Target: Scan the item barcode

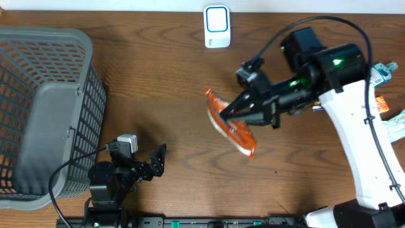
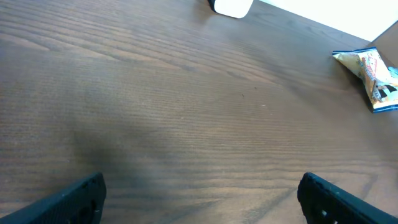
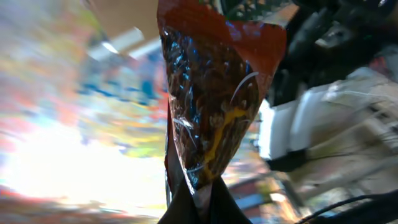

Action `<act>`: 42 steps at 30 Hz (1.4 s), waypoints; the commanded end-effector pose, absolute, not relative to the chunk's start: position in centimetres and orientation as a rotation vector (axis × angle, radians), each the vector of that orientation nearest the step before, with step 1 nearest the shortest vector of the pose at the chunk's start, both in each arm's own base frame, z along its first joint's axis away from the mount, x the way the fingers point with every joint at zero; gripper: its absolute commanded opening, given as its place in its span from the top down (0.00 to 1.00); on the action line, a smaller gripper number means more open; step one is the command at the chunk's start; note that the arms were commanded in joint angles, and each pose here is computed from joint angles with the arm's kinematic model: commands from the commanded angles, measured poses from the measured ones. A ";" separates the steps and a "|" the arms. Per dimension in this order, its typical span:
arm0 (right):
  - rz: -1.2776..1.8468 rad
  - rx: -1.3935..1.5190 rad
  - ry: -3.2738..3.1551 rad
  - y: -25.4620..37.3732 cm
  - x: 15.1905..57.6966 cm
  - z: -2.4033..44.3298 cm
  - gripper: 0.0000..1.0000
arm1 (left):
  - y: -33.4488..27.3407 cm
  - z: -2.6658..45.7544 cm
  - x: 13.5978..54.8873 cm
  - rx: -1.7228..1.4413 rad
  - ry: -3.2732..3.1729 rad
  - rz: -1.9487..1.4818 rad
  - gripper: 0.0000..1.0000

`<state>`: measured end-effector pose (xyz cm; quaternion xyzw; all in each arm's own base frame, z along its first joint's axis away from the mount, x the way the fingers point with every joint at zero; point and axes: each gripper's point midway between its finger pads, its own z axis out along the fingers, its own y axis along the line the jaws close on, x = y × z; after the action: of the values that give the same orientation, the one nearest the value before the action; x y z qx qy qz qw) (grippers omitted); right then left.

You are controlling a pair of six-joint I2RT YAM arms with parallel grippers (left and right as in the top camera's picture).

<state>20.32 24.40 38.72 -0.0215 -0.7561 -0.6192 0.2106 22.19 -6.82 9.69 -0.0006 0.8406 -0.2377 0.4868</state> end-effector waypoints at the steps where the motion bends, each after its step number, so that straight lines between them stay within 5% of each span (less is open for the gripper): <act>1: -1.766 -0.220 -1.956 23.3 21.2 40.6 0.99 | -7.1 8.6 21.7 -0.012 2.082 -0.601 0.01; 21: -1.688 -0.248 -2.193 22.2 23.2 37.6 0.99 | -7.1 8.6 21.7 -0.012 2.082 -0.601 0.02; 30: -0.695 -0.192 -3.177 15.6 28.7 26.1 0.99 | -7.1 8.6 21.7 -0.012 2.082 -0.601 0.01; 39: -0.556 0.876 -3.325 21.4 29.5 25.4 0.99 | -7.1 8.6 21.7 -0.012 2.082 -0.601 0.02; 42: -0.565 1.031 -3.317 22.6 30.0 24.4 0.99 | -7.1 8.6 21.7 -0.012 2.082 -0.601 0.01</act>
<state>29.45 22.63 25.47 0.2002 -0.9468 -0.1963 -0.1581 22.19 -6.82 9.69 -0.0006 0.8406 -0.2377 0.4868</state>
